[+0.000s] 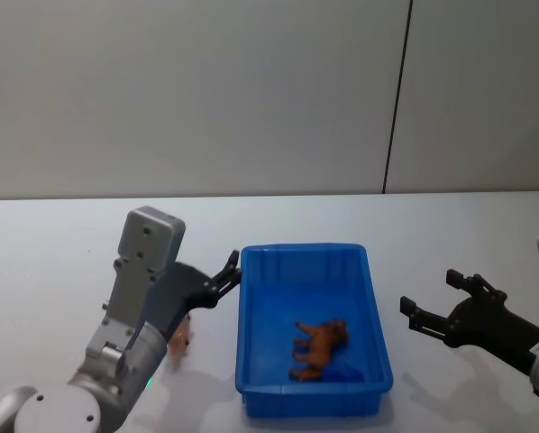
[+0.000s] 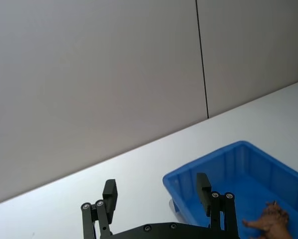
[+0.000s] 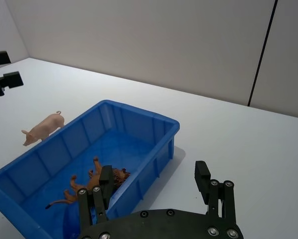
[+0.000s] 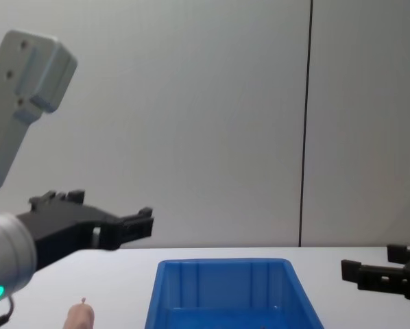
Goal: Pick up the two dolls from the table and place them into the box.
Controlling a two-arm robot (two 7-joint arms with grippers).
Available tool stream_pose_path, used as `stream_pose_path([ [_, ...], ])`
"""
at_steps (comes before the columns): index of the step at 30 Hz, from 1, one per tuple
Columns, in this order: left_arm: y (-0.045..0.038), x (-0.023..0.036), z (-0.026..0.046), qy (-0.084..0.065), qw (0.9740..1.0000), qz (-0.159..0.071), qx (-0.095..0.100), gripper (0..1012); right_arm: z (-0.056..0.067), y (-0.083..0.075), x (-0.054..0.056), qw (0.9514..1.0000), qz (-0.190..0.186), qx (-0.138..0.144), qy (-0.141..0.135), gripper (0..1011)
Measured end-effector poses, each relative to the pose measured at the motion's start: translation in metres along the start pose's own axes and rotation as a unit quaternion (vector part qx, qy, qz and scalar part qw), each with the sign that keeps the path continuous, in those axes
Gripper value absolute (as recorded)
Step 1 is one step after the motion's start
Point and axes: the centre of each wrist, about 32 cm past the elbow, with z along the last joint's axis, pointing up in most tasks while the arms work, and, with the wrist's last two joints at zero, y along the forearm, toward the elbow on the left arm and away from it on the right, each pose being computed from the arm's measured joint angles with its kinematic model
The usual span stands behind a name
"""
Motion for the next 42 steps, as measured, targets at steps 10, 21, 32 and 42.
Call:
stream_pose_path([
  [10, 0.0105, 0.0033, -0.0105, 0.017, 0.9983, 0.008, 0.055, 1001, 0.000, -0.001, 0.001, 1.0000, -0.001, 0.000, 0.000, 1001],
  [21, 0.0112, 0.0099, -0.0284, 0.028, 0.9938, -0.001, 0.108, 1001, 0.000, -0.002, 0.001, 1.0000, -0.002, 0.000, 0.000, 1001],
  [32, 0.0077, 0.0177, -0.0463, 0.036, 0.9891, -0.004, 0.142, 1001, 0.000, -0.002, 0.001, 1.0000, -0.002, 0.000, 0.001, 1001],
  [42, 0.0007, 0.0278, -0.0585, 0.039, 0.9866, -0.002, 0.158, 1001, 0.000, -0.002, 0.001, 1.0000, -0.002, 0.000, 0.001, 1001],
])
